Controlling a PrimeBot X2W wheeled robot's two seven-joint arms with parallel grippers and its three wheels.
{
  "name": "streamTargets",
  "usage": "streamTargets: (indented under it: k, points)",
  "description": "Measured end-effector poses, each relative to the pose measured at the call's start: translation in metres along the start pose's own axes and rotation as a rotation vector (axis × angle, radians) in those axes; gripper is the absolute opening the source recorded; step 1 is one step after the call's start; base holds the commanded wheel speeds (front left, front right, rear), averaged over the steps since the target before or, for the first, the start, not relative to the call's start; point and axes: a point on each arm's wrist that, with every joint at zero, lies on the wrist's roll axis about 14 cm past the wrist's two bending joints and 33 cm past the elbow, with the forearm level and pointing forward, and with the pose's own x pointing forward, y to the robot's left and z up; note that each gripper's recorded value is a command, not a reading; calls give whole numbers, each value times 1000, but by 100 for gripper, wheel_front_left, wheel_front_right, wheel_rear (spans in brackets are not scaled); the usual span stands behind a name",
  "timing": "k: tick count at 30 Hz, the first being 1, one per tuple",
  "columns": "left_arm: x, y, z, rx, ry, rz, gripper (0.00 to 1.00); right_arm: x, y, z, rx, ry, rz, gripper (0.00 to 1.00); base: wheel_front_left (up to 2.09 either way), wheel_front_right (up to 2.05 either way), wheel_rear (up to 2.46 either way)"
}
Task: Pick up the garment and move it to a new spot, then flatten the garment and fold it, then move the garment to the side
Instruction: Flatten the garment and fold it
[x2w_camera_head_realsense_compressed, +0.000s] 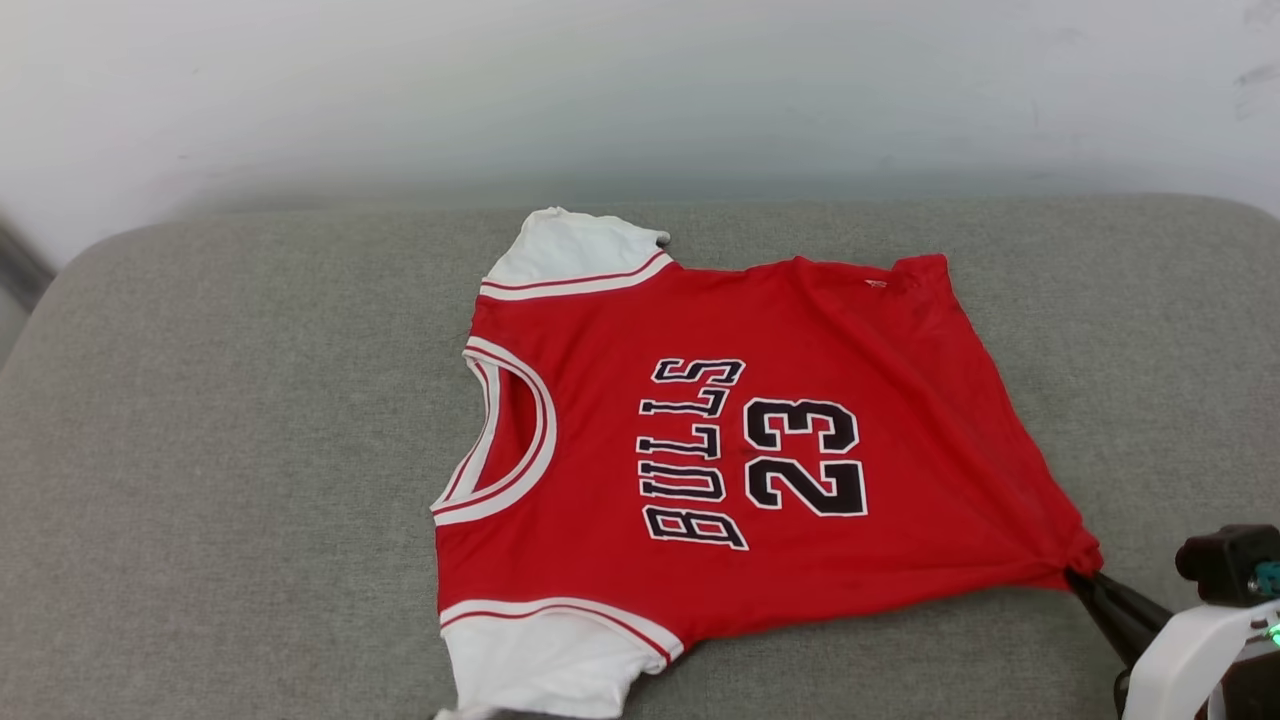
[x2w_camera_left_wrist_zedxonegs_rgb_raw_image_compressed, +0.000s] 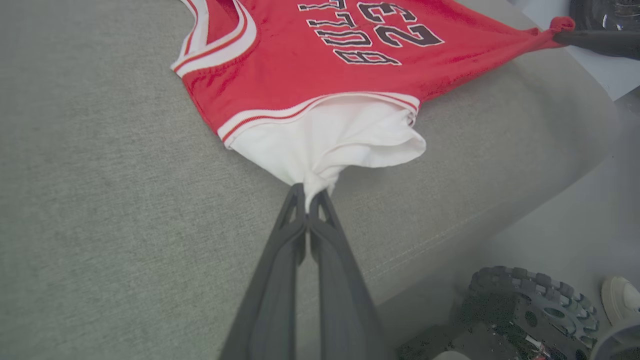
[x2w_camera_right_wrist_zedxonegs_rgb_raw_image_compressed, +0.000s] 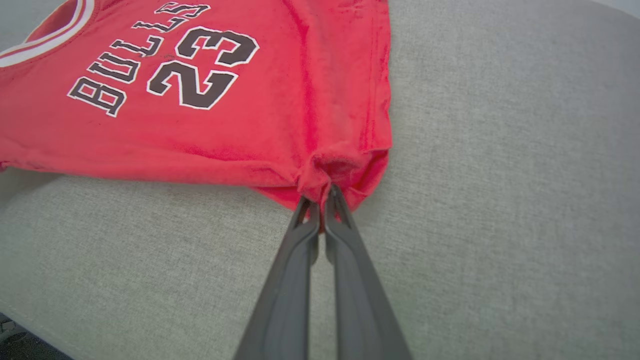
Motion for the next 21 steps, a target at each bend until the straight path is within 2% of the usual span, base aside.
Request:
streamTargets:
  k: [11, 18, 21]
  points:
    - [12, -6, 79, 85, -249, -35, 0, -16, 8, 15, 40, -43, -16, 0, 0, 0, 0]
    - [31, 2, 110, 153, -309, -49, 0, -5, 2, 26, 7, -20, -22, 0, 0, 0, 0]
    - [44, 7, 118, 150, -323, -49, 0, 7, -1, 33, -12, -6, -22, 0, 0, 0, 0]
